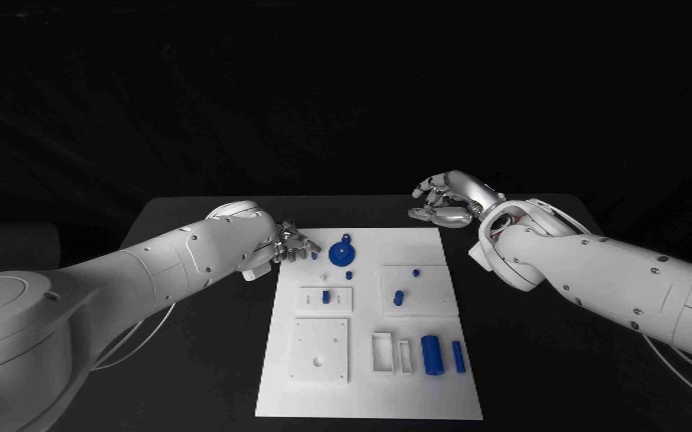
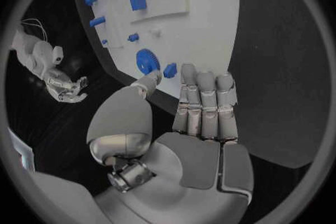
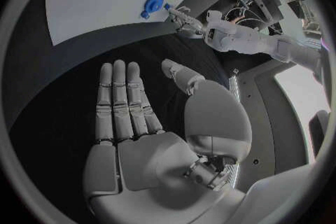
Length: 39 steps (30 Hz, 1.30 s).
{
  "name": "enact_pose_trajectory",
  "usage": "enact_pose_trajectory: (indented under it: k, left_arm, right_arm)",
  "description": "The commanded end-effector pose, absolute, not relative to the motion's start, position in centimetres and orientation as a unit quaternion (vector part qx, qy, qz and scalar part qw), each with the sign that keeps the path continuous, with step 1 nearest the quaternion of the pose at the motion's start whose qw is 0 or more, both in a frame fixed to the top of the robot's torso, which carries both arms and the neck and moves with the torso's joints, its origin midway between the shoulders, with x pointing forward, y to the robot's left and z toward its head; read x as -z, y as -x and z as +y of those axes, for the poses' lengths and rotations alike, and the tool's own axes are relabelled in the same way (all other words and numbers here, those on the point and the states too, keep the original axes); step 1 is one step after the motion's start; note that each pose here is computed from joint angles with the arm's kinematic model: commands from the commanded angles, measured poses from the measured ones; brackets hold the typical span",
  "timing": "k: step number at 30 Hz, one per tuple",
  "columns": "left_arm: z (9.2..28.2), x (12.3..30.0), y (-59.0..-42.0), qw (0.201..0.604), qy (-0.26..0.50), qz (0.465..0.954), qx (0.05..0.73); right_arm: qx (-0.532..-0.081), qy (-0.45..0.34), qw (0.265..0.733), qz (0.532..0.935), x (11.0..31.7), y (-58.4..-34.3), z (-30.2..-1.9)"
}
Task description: Assemble the parts on the task board
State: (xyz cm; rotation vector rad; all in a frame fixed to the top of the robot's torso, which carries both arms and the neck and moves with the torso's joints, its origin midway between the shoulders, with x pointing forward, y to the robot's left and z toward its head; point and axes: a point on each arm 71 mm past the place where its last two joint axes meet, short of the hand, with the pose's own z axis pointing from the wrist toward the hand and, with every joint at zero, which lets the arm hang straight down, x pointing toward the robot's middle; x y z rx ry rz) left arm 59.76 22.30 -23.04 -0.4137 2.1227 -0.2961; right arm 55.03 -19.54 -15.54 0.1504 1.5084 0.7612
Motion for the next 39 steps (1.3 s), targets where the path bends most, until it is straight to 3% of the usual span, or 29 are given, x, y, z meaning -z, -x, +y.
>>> enact_pose_trajectory:
  k: [1,39]
  left_arm:
    - [21.89,23.01,-59.80,0.459,0.169,0.862,0.133]
    - [21.81,23.09,-60.13,0.449,0.182,0.863,0.141]
  right_arm:
    - [-0.349,-0.064,0.652,0.670,15.57,-54.99,-19.27]
    - [-0.354,-0.071,0.648,0.671,15.62,-55.06,-19.12]
